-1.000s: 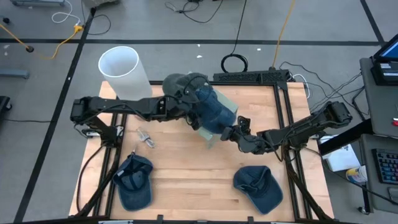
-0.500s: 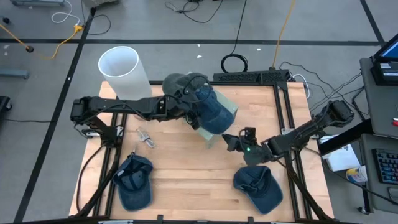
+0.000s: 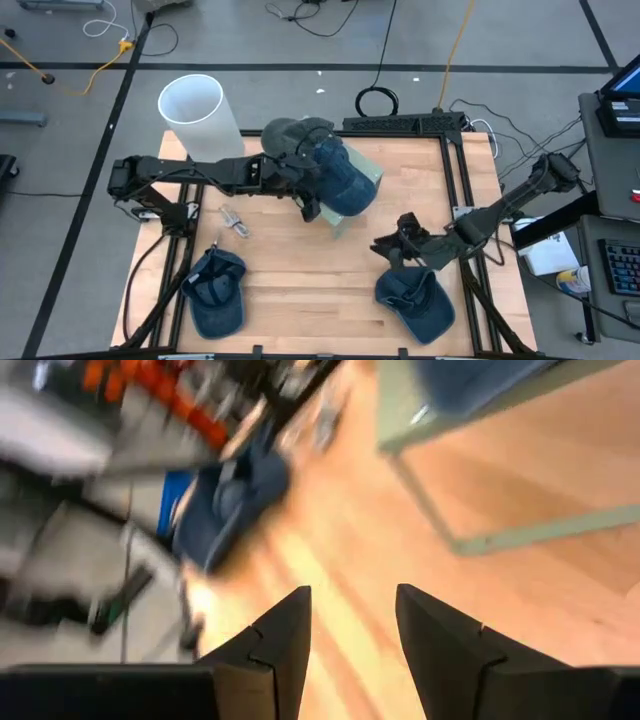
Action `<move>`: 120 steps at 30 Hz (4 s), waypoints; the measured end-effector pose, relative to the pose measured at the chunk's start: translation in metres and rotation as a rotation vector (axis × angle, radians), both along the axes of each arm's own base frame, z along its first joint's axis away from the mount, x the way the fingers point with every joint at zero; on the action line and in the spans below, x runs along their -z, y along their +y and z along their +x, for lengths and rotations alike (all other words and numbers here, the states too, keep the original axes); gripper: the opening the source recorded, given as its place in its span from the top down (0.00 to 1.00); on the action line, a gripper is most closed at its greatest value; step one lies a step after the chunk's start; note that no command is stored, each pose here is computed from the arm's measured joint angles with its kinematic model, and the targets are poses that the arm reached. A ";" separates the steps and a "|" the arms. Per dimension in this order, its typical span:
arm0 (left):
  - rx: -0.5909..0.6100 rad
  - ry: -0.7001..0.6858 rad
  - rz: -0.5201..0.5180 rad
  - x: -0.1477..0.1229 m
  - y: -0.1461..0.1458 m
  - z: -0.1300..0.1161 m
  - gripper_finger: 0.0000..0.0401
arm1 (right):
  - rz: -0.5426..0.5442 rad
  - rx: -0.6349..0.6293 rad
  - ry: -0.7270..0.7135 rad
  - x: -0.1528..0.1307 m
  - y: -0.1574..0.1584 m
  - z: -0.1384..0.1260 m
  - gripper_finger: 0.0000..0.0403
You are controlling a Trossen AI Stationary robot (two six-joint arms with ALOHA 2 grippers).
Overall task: Pick & Place hat
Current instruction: Stack the right blue cap on top of the blue cap on the shelf
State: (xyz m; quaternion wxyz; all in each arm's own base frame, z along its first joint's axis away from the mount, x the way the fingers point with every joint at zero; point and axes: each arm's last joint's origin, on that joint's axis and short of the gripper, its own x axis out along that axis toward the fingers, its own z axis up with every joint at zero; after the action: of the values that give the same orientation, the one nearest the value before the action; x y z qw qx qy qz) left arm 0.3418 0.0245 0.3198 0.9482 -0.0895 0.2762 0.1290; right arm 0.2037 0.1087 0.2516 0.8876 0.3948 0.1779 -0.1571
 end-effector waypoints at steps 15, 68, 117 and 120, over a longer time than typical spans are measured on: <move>0.234 -0.337 0.008 -0.064 -0.041 -0.030 0.38 | 0.338 -0.524 0.113 -0.014 0.007 -0.019 0.65; 0.424 -0.642 -0.650 -0.118 -0.139 -0.084 0.38 | 0.295 -0.412 0.968 0.046 0.041 -0.096 0.65; 0.253 -0.464 -0.410 -0.095 -0.129 -0.081 0.38 | -0.045 0.074 -0.205 -0.077 0.014 -0.059 0.99; 0.262 -0.515 -0.265 -0.099 -0.127 -0.080 0.38 | -0.077 0.154 -0.285 -0.087 0.010 -0.053 0.99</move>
State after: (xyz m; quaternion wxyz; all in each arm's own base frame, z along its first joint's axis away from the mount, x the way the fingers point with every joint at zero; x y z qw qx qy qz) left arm 0.2614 -0.1029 0.4190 0.9756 -0.2056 0.0504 -0.0580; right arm 0.1510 0.1192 0.3384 0.9036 0.3914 0.0135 -0.1736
